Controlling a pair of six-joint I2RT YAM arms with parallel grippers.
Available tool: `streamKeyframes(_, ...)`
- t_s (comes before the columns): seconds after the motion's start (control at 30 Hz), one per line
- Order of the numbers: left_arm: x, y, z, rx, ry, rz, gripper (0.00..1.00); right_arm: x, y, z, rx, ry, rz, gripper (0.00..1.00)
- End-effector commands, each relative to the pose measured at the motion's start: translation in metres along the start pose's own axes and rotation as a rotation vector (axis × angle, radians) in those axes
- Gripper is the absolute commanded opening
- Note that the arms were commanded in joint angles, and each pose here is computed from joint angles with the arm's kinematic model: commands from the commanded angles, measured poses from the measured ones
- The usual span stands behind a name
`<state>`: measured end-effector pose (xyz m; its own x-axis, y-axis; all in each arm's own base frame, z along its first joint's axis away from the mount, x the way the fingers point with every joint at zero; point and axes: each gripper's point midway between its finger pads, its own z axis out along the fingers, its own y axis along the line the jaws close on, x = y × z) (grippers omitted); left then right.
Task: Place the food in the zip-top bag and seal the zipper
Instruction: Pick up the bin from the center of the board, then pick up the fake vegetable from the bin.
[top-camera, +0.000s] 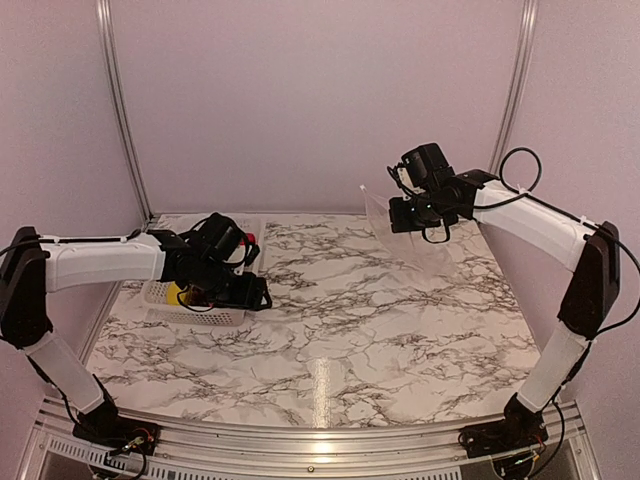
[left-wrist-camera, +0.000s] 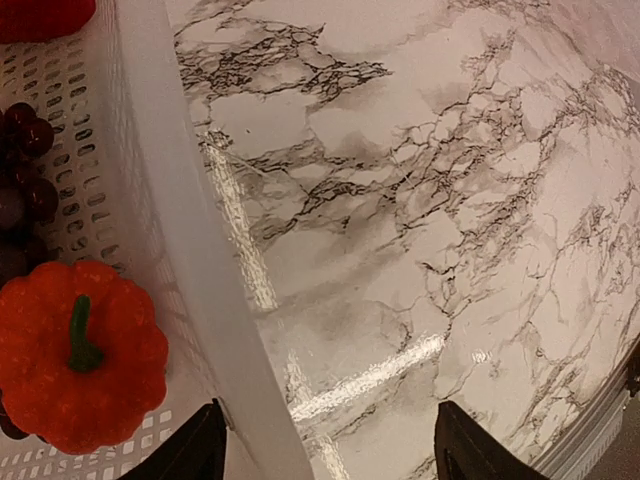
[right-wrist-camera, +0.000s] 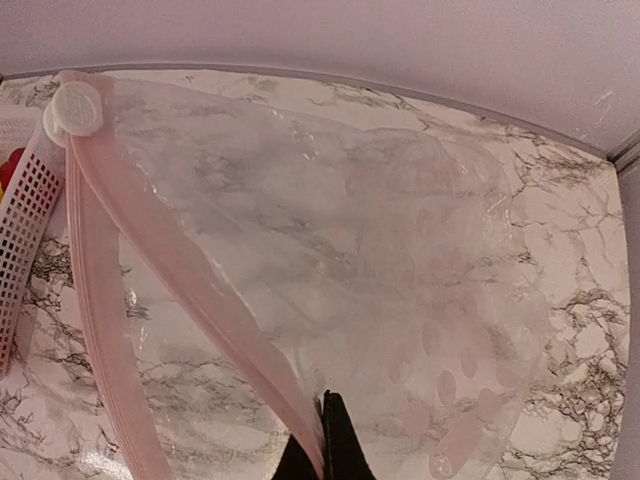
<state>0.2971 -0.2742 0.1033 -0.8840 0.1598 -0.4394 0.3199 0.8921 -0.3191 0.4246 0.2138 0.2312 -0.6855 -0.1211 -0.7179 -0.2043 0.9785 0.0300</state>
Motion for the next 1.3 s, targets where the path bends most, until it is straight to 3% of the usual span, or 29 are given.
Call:
streamKeyframes(0.0,0.027,-0.04,0.003,0.13,0.099,0.026,0.73,-0.011,0.008,-0.004,-0.034,-0.031,0.016,0.0)
streamKeyframes(0.3,0.045,-0.077,-0.001,0.143,0.117,0.11,0.72,-0.013,0.008,-0.004,-0.031,-0.037,0.016,0.0)
streamKeyframes(0.67,-0.003,-0.077,-0.051,0.047,0.007,0.264,0.77,-0.018,0.008,-0.009,-0.035,-0.045,0.01,0.0)
streamKeyframes(0.93,-0.043,-0.023,-0.082,-0.129,-0.103,0.131,0.75,-0.015,0.009,-0.011,-0.042,-0.036,0.0,0.0)
streamKeyframes(1.1,-0.043,0.006,-0.079,-0.211,-0.071,0.062,0.73,-0.016,0.012,-0.011,-0.056,-0.037,0.0,0.0)
streamKeyframes(1.27,-0.023,0.015,-0.058,-0.183,0.057,-0.011,0.78,-0.016,0.014,-0.01,-0.07,-0.032,0.0,0.0)
